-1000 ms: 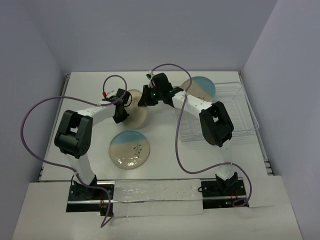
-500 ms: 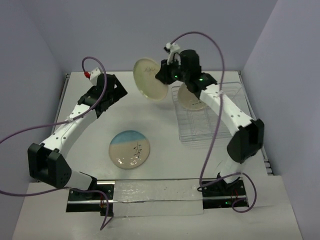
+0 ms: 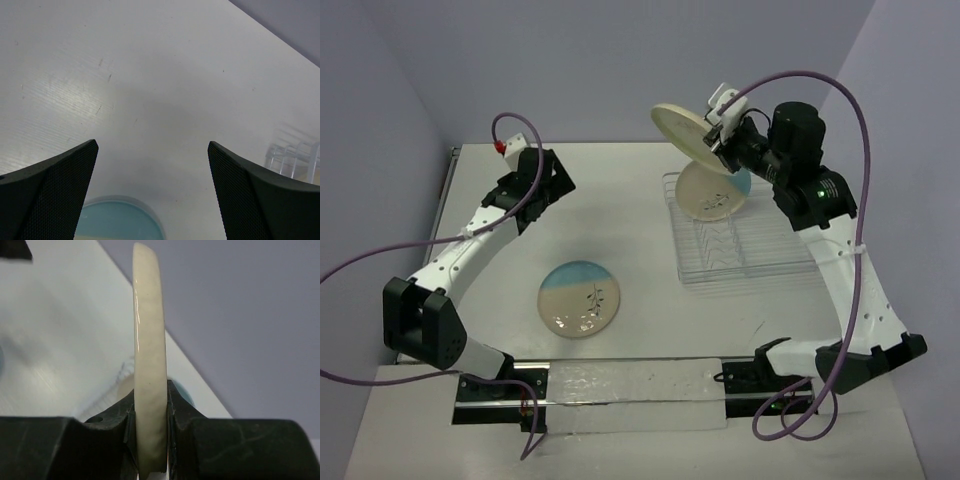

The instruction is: Load the plates into the dish rack

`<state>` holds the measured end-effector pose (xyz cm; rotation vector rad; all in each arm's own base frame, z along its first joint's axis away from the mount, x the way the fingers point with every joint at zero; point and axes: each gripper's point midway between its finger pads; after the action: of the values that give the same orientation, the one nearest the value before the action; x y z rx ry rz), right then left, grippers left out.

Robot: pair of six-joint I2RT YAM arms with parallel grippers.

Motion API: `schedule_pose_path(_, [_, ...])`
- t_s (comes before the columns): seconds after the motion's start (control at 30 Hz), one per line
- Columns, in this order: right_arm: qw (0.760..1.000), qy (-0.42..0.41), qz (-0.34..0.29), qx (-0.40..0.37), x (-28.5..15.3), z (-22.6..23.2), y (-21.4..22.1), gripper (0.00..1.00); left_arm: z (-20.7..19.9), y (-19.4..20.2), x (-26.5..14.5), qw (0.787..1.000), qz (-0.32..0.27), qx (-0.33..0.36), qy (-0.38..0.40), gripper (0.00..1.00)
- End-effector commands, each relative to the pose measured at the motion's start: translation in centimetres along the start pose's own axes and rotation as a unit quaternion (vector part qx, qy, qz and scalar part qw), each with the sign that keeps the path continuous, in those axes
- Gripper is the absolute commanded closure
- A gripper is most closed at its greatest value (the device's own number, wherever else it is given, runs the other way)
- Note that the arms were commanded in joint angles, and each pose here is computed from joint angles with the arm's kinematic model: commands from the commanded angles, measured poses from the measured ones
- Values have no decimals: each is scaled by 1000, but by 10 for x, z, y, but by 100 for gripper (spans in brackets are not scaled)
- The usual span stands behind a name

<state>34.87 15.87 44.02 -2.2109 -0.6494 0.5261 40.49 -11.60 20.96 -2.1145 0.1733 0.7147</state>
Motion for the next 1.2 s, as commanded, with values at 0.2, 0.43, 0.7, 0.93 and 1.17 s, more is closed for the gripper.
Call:
schedule_pose_path(0.2, [973, -43, 155, -164, -2, -8, 75, 100, -1, -29, 26, 998, -55, 23, -30, 1])
schedule_pose_path(0.43, [902, -187, 216, -322, -17, 18, 128, 100, 3, -27, 41, 998, -46, 28, -40, 1])
schedule_pose_path(0.7, [877, -227, 265, -331, 6, 2, 156, 100, 6, -25, 46, 997, -46, 33, -45, 1])
schedule_pose_path(0.93, [876, -226, 259, -338, 23, -5, 158, 100, 3, -21, 52, 998, -39, 33, -38, 1])
schedule_pose_path(1.17, [870, -235, 269, -340, 33, -1, 172, 100, 5, -19, 55, 998, -35, 35, -46, 1])
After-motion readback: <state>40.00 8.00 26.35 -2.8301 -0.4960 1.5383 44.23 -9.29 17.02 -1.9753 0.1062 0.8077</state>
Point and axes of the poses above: each gripper's point midway between its finger pads, its own x axis out along the fingers, its own z axis along the line the jaws close on, y = z × x, and after that the axes turned 11 degrees about -x, right-handed
